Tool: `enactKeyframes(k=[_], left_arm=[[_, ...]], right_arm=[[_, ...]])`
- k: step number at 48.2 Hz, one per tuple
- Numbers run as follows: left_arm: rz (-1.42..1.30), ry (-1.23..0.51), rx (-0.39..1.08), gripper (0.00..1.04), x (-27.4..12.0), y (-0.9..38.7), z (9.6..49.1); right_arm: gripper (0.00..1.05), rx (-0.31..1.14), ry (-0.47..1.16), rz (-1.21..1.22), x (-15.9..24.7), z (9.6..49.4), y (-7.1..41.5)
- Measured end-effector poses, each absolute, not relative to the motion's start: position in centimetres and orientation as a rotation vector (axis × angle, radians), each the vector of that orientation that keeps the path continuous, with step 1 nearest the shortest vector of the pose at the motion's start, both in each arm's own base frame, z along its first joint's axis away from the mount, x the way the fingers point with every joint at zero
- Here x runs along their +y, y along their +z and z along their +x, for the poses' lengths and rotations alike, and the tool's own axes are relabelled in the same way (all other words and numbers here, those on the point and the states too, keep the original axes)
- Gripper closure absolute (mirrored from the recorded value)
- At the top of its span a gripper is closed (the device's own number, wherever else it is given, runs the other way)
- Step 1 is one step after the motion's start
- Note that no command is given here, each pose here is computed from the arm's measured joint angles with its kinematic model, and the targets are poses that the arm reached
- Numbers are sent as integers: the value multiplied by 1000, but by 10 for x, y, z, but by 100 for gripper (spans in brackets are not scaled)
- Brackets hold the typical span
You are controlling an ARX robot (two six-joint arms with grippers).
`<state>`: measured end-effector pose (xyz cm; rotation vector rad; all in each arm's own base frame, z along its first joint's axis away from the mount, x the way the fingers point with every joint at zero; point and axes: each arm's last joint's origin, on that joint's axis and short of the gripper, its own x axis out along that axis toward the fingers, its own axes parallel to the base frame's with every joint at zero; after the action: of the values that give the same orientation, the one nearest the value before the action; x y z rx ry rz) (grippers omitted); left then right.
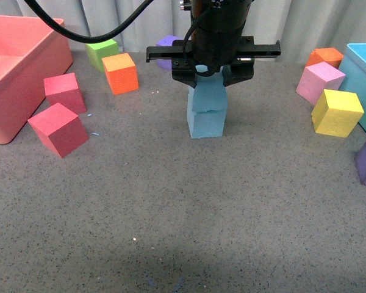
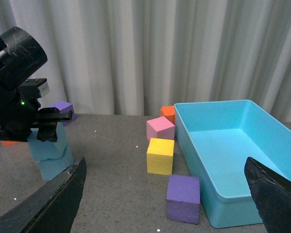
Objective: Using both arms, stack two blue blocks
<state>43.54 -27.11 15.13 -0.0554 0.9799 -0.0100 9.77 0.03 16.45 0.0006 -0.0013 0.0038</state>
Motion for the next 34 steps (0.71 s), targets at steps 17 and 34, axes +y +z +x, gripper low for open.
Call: enactKeyframes(k=[17,34], left_arm=[[-67,-44,979,10,-275,151,432],[-66,-3,678,14,-252,193,412]], right_arm=[[10,-1,4,1,0,98,164],[10,-1,4,0,0,98,164]])
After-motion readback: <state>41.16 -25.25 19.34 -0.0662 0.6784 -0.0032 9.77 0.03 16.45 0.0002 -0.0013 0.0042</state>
